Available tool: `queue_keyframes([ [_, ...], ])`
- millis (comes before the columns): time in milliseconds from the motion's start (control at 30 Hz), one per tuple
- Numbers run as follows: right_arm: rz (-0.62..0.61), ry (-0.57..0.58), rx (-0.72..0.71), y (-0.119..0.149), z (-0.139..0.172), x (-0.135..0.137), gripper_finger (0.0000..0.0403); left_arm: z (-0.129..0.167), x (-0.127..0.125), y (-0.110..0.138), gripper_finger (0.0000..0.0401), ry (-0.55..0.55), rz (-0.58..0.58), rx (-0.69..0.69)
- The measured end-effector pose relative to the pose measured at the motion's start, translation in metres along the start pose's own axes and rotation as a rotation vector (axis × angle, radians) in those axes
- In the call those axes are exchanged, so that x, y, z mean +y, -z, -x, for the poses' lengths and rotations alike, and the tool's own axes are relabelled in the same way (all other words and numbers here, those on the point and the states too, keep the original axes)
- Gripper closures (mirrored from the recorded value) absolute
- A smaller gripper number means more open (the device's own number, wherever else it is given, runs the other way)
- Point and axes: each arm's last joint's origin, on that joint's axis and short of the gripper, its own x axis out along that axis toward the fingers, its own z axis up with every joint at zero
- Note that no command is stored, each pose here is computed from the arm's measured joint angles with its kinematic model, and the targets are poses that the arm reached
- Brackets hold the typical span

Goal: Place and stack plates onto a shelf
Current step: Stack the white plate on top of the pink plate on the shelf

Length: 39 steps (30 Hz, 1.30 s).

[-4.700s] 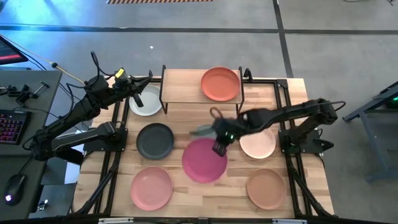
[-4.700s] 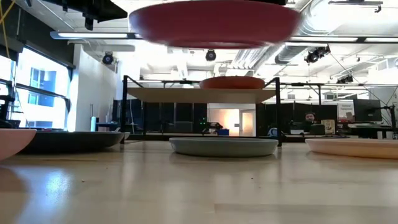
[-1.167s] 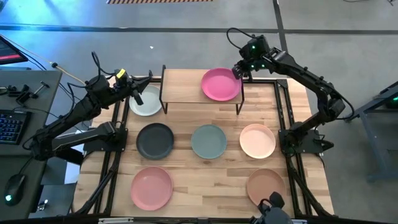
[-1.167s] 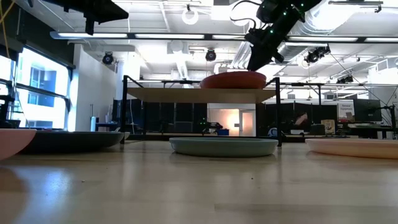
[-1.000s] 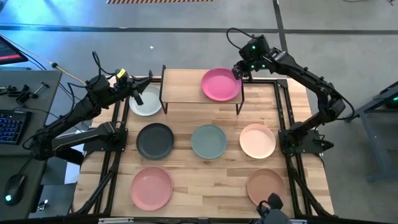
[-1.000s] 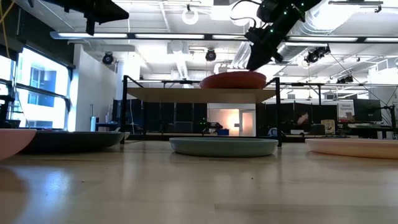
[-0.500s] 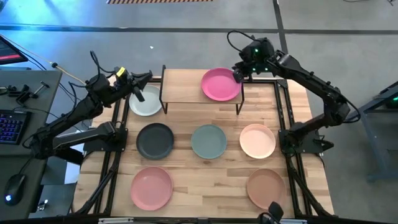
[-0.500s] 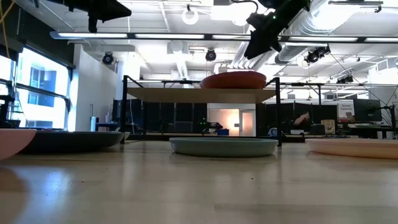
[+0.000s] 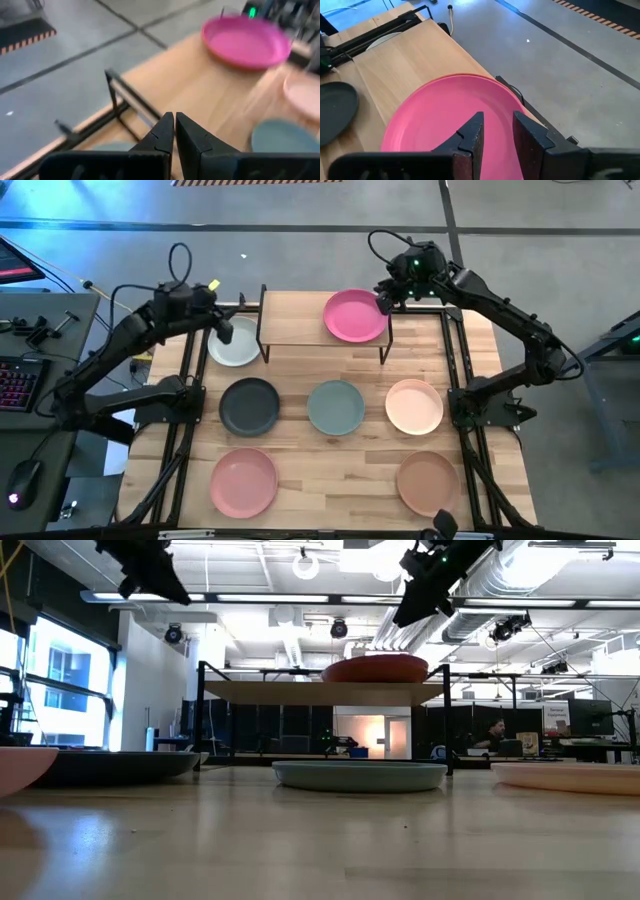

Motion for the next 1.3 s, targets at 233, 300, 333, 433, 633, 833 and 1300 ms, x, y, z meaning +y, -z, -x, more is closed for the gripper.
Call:
queue_keyframes([
  [233,0.005,-0.004,0.008,0.001,0.0,0.002,0.032,0.0,0.001,0.017,0.0394,-0.013,-0.043,0.222],
  [300,0.005,-0.004,0.009,0.001,0.0,0.001,0.032,-0.001,0.002,0.022,0.0394,-0.017,-0.045,0.285],
  [333,0.005,-0.004,0.009,0.001,0.0,0.001,0.032,-0.002,0.002,0.024,0.0393,-0.019,-0.045,0.311],
  [433,0.005,-0.003,0.009,0.001,0.0,0.001,0.032,-0.005,0.002,0.027,0.0385,-0.013,-0.044,0.377],
  [633,0.028,-0.003,0.016,0.002,0.0,0.001,0.032,-0.016,0.001,0.03,0.0344,0.024,-0.036,0.468],
  [833,0.029,-0.003,0.029,0.003,0.0,0.001,0.032,-0.03,0.002,0.035,0.0303,-0.011,-0.053,0.593],
  [1300,0.044,-0.003,0.057,0.006,0.0,0.001,0.032,-0.07,0.007,0.092,0.0293,-0.069,-0.059,0.798],
])
